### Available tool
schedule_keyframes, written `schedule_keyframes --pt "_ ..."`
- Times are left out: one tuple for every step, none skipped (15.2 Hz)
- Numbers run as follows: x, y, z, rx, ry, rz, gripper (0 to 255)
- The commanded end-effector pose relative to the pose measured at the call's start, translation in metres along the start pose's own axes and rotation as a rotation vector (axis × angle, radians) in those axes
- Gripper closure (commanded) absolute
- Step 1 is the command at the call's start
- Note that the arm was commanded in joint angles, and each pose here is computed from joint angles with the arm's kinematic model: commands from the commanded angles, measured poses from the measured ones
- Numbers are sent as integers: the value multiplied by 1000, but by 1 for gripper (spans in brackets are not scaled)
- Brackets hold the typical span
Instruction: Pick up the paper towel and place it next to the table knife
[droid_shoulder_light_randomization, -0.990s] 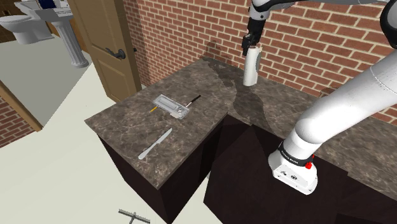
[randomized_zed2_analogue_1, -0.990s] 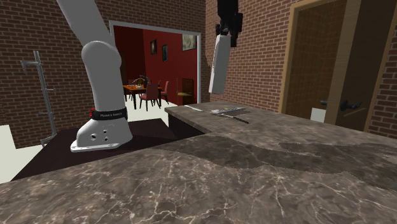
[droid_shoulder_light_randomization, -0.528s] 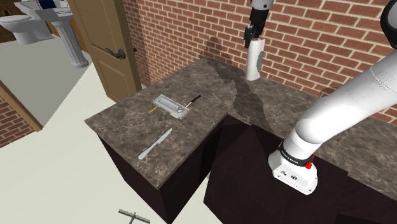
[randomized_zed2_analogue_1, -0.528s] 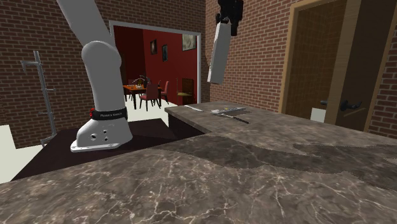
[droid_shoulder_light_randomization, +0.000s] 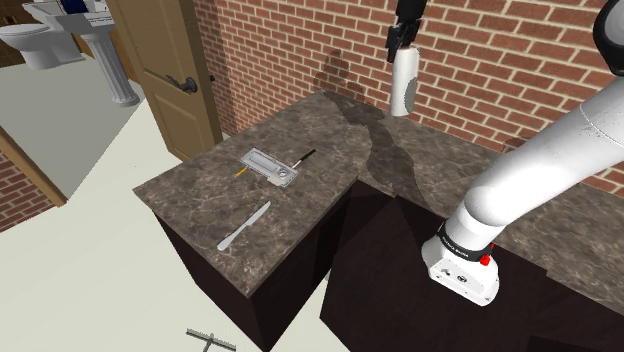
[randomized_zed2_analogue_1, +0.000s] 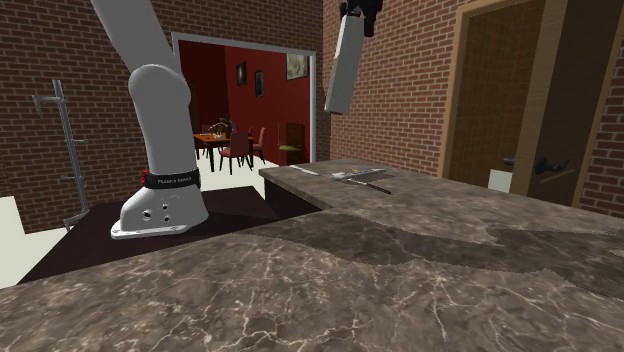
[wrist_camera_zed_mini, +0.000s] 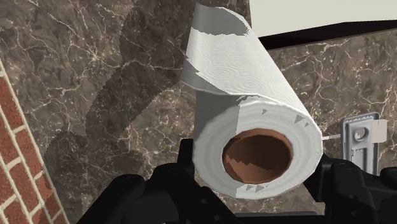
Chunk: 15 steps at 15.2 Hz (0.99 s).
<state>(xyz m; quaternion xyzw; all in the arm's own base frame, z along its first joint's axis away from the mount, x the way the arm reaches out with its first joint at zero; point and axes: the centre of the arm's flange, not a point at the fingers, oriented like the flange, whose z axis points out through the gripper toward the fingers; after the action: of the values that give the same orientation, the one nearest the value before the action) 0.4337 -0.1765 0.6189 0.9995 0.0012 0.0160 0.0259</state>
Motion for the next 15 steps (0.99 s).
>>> schedule_keyframes --pt "-1 1 -10 0 0 0 255" --pt "-1 2 -14 0 0 0 255" --pt "4 -11 -15 0 0 0 255" --pt "8 -23 -16 0 0 0 255" --pt "12 -36 -16 0 0 0 255" --pt "16 -48 -17 0 0 0 255" --pt "20 -61 -17 0 0 0 255" --pt "24 -74 -18 0 0 0 255" --pt "28 -86 -18 0 0 0 255" --pt "32 -99 -19 0 0 0 255" --pt "36 -111 -20 0 0 0 255" --pt "40 -124 -20 0 0 0 255" --pt "44 -136 -21 0 0 0 255" --pt "48 -149 -21 0 0 0 255" --pt "52 -161 -22 0 0 0 255"
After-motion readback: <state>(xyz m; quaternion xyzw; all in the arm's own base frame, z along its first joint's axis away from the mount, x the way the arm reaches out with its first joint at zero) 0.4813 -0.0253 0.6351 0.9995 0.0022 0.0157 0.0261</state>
